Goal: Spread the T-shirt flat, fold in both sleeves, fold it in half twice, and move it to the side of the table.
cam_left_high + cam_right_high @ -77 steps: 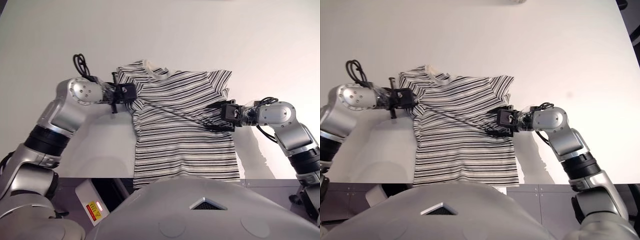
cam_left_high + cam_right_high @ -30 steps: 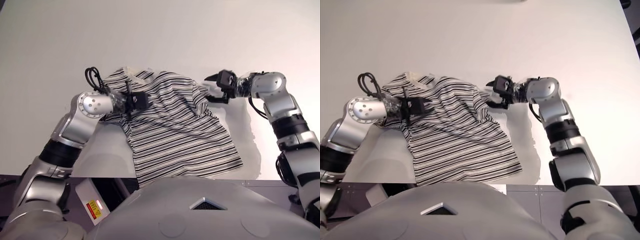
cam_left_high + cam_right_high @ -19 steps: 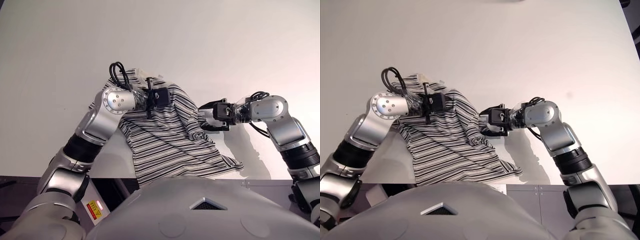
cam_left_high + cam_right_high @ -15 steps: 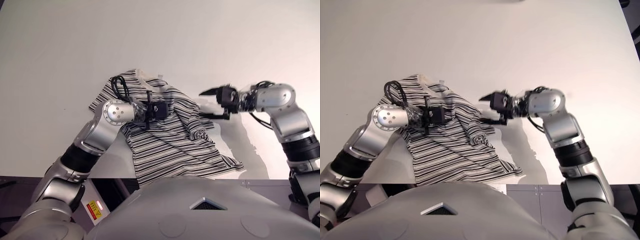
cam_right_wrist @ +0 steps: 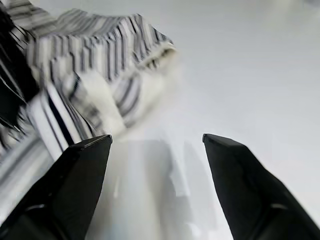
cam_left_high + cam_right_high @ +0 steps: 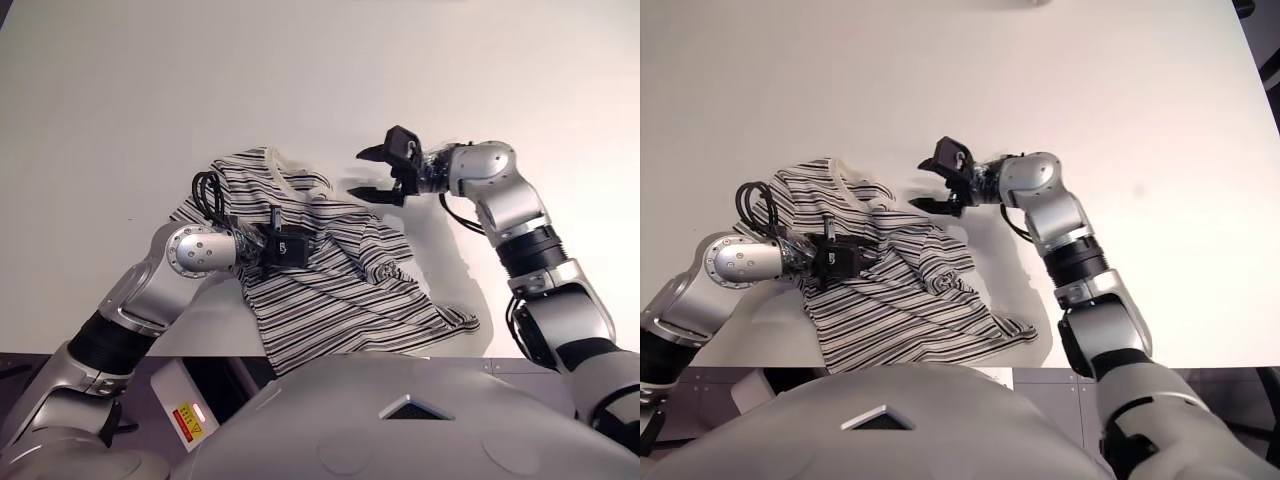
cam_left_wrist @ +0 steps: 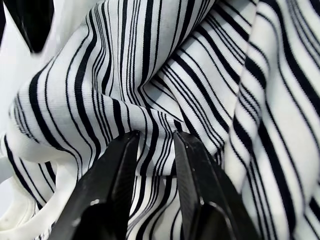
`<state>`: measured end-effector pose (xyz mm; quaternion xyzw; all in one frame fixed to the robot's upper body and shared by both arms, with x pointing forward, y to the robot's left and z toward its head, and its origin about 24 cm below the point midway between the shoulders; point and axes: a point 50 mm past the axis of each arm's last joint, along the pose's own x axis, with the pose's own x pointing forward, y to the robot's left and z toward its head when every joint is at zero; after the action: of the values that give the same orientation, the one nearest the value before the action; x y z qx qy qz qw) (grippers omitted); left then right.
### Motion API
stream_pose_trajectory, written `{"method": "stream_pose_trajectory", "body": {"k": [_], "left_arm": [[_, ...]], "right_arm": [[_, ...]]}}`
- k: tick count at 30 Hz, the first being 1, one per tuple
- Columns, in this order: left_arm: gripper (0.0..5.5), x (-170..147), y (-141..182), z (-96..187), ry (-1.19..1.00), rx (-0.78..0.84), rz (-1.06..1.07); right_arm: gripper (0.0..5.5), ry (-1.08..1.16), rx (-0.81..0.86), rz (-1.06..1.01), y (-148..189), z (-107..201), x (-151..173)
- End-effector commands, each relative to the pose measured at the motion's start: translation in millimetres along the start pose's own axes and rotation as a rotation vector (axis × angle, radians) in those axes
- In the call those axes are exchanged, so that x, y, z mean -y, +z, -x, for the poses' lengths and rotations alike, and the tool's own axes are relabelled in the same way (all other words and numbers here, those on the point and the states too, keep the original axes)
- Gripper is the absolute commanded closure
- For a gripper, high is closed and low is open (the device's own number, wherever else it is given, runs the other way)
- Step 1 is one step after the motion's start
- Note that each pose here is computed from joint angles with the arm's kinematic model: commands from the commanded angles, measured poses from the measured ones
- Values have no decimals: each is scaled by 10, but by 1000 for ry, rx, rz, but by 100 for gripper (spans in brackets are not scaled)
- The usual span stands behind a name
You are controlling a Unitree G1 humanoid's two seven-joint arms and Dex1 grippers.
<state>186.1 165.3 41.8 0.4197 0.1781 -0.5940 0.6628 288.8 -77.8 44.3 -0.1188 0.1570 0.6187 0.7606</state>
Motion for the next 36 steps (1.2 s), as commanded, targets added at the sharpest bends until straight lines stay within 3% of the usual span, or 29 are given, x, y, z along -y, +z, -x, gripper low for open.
{"method": "stream_pose_trajectory", "body": {"k": [1,11,17,21,25,27,31,36], "left_arm": [[421,316,-272,-62,-179,-145,81],[421,181,-132,-4,-137,-106,37],[421,94,-16,14,-86,-86,42],[421,-146,89,9,55,-51,55],[421,-775,483,13,422,158,127],[421,-869,545,13,477,196,141],[421,-658,380,-40,407,140,141],[421,-302,220,-223,238,58,138]], "right_arm": [[214,66,0,-53,108,-94,48],[214,159,-282,127,49,-402,141],[214,-105,-567,634,-9,-396,445],[214,-396,-522,853,160,-220,691],[214,-468,-398,761,166,122,723],[214,-440,-328,646,140,281,644],[214,-409,-210,479,171,490,455],[214,-342,-198,378,53,528,249]]}}
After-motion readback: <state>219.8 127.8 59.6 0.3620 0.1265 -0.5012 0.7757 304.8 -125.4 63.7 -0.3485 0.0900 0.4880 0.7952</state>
